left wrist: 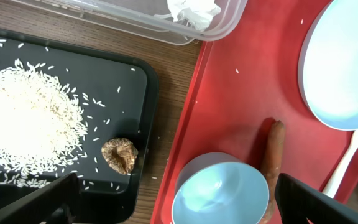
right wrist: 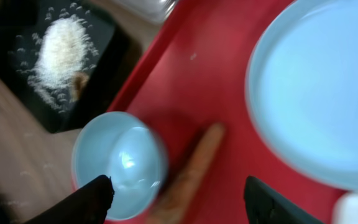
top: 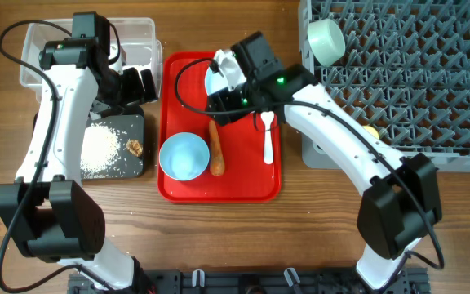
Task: Sort waste into correct bins and load items into the dishwasher rack
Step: 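Reach the right gripper to the blue bowl on the red tray, then carry the blue bowl right and set it in the dish rack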
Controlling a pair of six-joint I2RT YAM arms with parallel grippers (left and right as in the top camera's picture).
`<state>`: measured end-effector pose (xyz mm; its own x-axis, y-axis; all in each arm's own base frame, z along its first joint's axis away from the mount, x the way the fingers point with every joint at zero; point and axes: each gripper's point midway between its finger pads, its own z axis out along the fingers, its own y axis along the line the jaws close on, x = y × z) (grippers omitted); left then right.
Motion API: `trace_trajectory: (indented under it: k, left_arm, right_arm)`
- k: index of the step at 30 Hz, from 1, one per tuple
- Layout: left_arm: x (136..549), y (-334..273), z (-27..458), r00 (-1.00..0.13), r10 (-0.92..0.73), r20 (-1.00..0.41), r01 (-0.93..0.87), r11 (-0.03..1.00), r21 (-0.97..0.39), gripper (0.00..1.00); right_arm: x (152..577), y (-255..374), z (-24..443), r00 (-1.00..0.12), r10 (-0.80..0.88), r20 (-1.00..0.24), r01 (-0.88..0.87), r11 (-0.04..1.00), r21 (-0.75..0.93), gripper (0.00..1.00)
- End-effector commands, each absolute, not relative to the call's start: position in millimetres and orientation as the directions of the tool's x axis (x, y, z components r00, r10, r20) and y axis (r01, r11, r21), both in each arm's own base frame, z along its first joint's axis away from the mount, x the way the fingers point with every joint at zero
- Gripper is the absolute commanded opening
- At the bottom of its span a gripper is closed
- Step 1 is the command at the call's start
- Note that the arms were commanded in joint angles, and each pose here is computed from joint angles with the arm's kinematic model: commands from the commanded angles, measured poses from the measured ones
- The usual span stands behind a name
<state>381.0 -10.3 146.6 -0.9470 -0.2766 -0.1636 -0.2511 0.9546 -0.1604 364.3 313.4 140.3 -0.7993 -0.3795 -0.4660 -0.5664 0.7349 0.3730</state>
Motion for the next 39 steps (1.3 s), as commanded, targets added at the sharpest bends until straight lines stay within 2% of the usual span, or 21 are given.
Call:
trace_trajectory:
  k: [1, 4, 7, 13, 17, 23, 27, 31, 35, 39]
  left_arm:
    - [384, -9, 162, -0.937, -0.279, -0.21, -0.248, 0.955, -0.163, 1.0]
    - [384, -8, 162, -0.937, -0.279, -0.211, -0.248, 0.955, -0.162, 1.0]
    - [384, -8, 162, -0.937, -0.279, -0.211, -0.248, 0.955, -0.162, 1.0]
    - [384, -9, 162, -0.937, -0.279, -0.21, -0.248, 0.955, -0.163, 1.0]
    - [384, -9, 162, -0.937, -0.279, -0.21, -0.248, 0.955, -0.163, 1.0]
    - [384, -9, 162, -0.937, -0.279, -0.21, -0.248, 0.955, -0.163, 1.0]
    - [384, -8, 162, -0.937, -0.279, -0.211, -0.248, 0.955, -0.162, 1.0]
    - [384, -9, 162, -0.937, -0.279, -0.21, -0.248, 0.955, -0.163, 1.0]
    - [384, -9, 162, -0.937, -0.279, -0.21, -0.248, 0.955, -0.163, 1.0]
    - [384, -9, 162, -0.937, -0.279, -0.21, -0.248, 0.955, -0.163, 1.0]
  right_arm:
    - [330, 325, 101, -0.962, -0.213, -0.173, -0.274, 0.759, 0.59, 0.64]
    - [320, 323, 77, -0.99, -0.129, -0.061, -0.14, 0.793, 0.593, 0.57]
    - [313, 323, 66, -0.996, -0.084, -0.007, -0.072, 0.804, 0.59, 0.48]
    - [294, 345, 55, -0.996, -0.09, 0.03, -0.055, 0.807, 0.588, 0.46]
    - [296, 341, 49, -0.999, -0.031, 0.035, -0.007, 0.839, 0.543, 0.37]
    - [296, 340, 44, -0.999, -0.013, 0.033, 0.006, 0.856, 0.517, 0.36]
    - [288, 346, 27, -0.994, -0.017, 0.109, 0.044, 0.845, 0.533, 0.36]
    - [290, 348, 26, -0.994, -0.017, 0.105, 0.042, 0.841, 0.54, 0.24]
    - [291, 348, 26, -0.994, -0.011, 0.107, 0.048, 0.84, 0.54, 0.04]
    - [294, 347, 27, -0.994, 0.005, 0.109, 0.064, 0.837, 0.544, 0.04]
